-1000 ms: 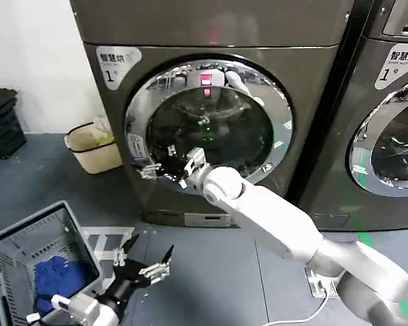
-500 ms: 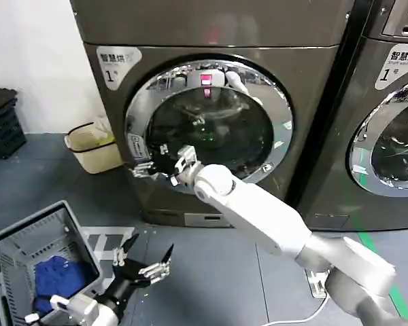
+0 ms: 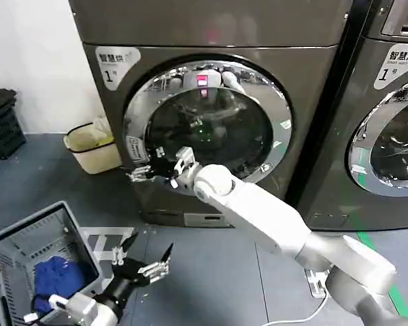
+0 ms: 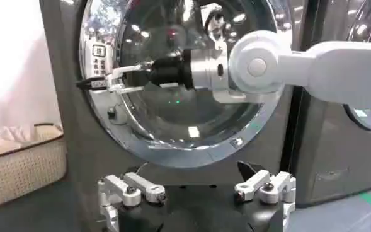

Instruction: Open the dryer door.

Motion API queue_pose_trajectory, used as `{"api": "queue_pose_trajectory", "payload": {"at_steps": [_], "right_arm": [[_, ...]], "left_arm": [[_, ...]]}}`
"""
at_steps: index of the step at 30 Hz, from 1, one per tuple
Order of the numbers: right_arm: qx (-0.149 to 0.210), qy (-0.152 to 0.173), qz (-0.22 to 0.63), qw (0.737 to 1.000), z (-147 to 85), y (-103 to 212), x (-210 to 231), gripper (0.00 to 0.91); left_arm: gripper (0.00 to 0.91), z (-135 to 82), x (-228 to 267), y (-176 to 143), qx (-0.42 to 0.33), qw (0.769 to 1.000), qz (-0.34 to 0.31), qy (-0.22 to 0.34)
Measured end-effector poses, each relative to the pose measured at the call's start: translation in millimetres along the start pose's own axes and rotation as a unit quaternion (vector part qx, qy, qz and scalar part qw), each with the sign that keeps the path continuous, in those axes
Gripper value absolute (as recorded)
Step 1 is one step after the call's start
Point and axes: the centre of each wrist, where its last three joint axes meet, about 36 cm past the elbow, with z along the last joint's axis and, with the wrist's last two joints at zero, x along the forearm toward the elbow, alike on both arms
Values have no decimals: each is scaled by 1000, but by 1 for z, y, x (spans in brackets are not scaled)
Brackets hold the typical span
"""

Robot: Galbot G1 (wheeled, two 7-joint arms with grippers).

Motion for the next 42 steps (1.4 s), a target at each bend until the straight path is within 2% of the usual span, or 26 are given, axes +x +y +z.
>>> {"api": "queue_pose_trajectory", "payload": {"at_steps": [26,35,42], "right_arm": [[-14,-4,-86,996,4,27,80,907],[-19,0,-117,993,0,45,105,907],[-17,7,-157,987,-3,62,122,907]], "left_arm": [[907,-9,7,20,33,999,-24,-14],[907,-9,11,41,43,998,-52,-18],[907,-19,10,61,41,997,-65,-31]]}}
